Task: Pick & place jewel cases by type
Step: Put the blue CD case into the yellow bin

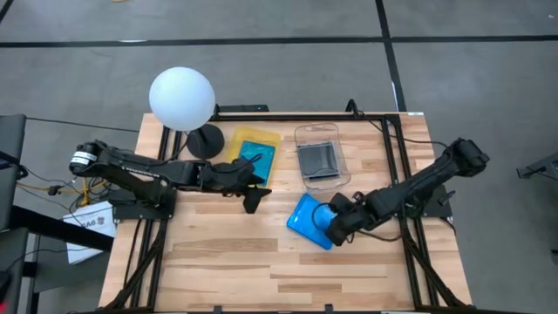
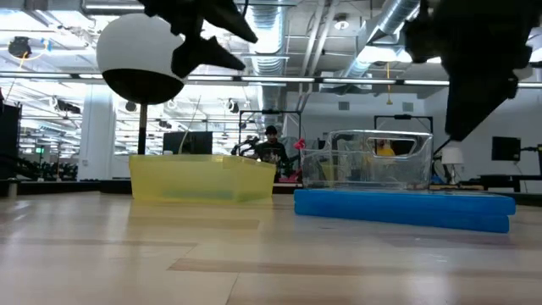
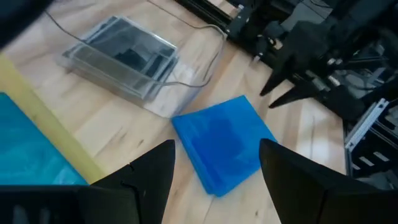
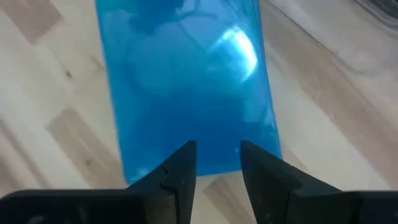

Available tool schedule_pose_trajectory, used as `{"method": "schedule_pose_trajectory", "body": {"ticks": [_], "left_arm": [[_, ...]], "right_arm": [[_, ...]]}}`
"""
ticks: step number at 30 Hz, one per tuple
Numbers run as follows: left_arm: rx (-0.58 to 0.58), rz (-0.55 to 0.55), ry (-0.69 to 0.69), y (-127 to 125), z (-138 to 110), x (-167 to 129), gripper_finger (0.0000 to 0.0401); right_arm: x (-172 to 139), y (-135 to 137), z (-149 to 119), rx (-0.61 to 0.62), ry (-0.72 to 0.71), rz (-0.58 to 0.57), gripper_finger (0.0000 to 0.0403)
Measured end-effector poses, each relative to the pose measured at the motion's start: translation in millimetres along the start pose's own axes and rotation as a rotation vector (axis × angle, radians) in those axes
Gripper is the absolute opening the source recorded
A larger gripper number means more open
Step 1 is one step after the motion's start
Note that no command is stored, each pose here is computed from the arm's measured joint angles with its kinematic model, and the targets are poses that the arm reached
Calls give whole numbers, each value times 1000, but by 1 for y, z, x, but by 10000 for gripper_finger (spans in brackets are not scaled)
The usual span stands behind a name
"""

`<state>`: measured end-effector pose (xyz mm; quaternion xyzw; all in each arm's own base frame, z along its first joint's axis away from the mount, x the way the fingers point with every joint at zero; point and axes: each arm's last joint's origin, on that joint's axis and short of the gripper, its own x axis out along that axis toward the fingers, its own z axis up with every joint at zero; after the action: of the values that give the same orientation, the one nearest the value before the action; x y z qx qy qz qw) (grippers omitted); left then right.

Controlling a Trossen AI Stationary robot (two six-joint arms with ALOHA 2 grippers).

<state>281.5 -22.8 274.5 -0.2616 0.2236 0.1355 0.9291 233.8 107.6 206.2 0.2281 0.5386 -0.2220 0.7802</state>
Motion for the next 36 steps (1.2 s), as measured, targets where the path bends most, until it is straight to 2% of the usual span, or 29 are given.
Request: {"method": "schedule_pose_trajectory", "body": {"ticks": [7, 12, 16, 18, 25, 29, 36], "left_arm": [[-75, -26, 56, -2, -4, 7, 226], [-141, -49, 146, -6, -21, 31, 226], [-184, -14, 201, -8, -37, 50, 226], [-202, 0, 215, -7, -43, 56, 226], [-254, 12, 223, -9, -52, 68, 226], [-289, 22, 232, -9, -56, 71, 226], [-328, -1, 311, -11, -66, 75, 226]], "right_arm": [[27, 6, 5, -45, 34, -37, 116], [37, 7, 11, -22, 34, -41, 116], [47, 8, 14, -28, 30, -40, 116], [55, 8, 14, -54, 47, -53, 116], [76, 26, 16, -155, 52, 53, 116], [73, 40, 12, -257, 45, 125, 116], [69, 48, 3, -387, 49, 140, 116]]}}
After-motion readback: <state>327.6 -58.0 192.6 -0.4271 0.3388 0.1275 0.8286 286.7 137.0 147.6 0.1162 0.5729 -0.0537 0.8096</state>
